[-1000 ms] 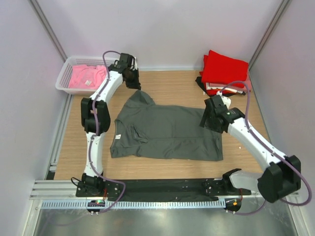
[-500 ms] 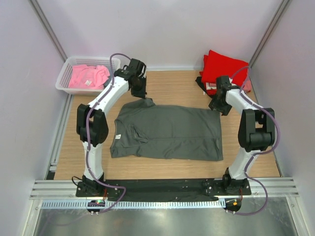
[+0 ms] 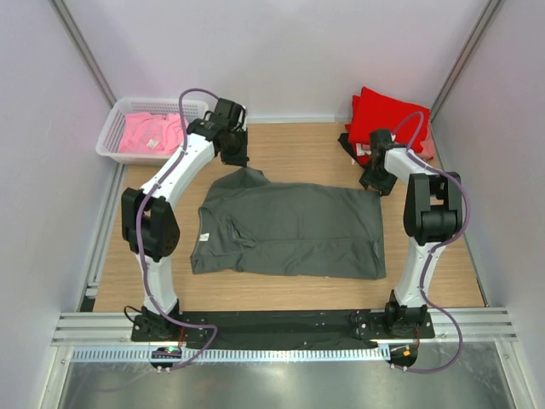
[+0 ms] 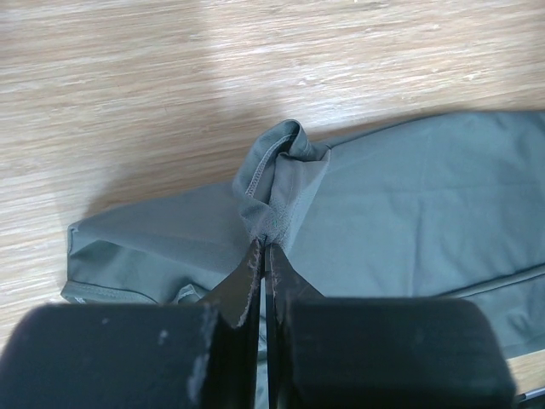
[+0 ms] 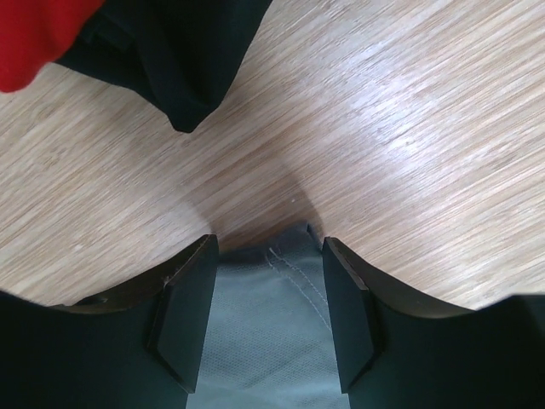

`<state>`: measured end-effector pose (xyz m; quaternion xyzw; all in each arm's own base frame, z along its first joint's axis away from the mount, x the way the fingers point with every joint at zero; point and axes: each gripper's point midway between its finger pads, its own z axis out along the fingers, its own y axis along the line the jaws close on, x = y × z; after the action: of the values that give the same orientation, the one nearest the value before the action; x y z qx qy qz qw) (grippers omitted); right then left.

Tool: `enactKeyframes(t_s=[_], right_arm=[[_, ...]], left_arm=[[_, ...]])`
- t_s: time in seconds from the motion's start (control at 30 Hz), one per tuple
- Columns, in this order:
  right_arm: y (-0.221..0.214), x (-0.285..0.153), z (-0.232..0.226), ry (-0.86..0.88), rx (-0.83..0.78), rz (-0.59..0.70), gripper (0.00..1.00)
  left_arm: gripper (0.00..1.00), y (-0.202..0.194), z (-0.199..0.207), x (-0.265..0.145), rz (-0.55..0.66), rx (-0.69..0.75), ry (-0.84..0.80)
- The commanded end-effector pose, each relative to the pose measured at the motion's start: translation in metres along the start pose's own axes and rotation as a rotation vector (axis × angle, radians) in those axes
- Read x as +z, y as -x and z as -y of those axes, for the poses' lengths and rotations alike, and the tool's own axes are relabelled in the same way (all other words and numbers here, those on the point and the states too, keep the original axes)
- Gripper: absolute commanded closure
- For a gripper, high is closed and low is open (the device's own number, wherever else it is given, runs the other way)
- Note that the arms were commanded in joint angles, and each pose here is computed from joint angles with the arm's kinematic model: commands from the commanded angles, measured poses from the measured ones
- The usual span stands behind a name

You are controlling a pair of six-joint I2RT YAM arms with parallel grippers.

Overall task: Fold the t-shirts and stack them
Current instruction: Fold the tshirt

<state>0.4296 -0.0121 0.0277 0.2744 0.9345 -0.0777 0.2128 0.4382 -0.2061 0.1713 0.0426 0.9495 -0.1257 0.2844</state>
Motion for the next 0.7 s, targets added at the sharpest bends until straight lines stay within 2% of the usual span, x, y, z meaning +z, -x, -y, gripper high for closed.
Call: enactKeyframes(t_s=[0.0, 0.13, 0.17, 0.23, 0.27, 0.4, 0.43, 0.67], right_arm=[[0.017, 0.000, 0.003, -0.015, 0.009, 0.061, 0.43], [0.016, 0.007, 0.006, -0.019, 0.018, 0.057, 0.53], [0.015, 0.009, 0.005, -0.015, 0.018, 0.052, 0.61], [0.012, 0.013, 0.004, -0.015, 0.014, 0.042, 0.69], [0.012, 0.013, 0.003, -0.009, 0.016, 0.040, 0.78], [0.010, 0.013, 0.004, -0.009, 0.013, 0.038, 0.92], [0.011, 0.013, 0.004, -0.008, 0.013, 0.041, 0.99], [0.025, -0.004, 0.006, -0.011, 0.012, 0.073, 0.99]], left_arm=[[1.00, 0.013, 0.004, -0.012, 0.056, -0.001, -0.009], [1.00, 0.011, 0.003, -0.012, 0.052, 0.000, -0.005], [1.00, 0.011, 0.002, -0.011, 0.051, -0.001, -0.004], [1.00, 0.010, 0.001, -0.010, 0.048, 0.000, 0.001], [1.00, 0.011, 0.000, -0.009, 0.047, -0.001, 0.003], [1.00, 0.011, 0.001, -0.009, 0.048, 0.003, 0.006], [1.00, 0.010, 0.000, -0.009, 0.047, 0.003, 0.008], [1.00, 0.017, -0.005, -0.019, 0.075, 0.012, 0.039]])
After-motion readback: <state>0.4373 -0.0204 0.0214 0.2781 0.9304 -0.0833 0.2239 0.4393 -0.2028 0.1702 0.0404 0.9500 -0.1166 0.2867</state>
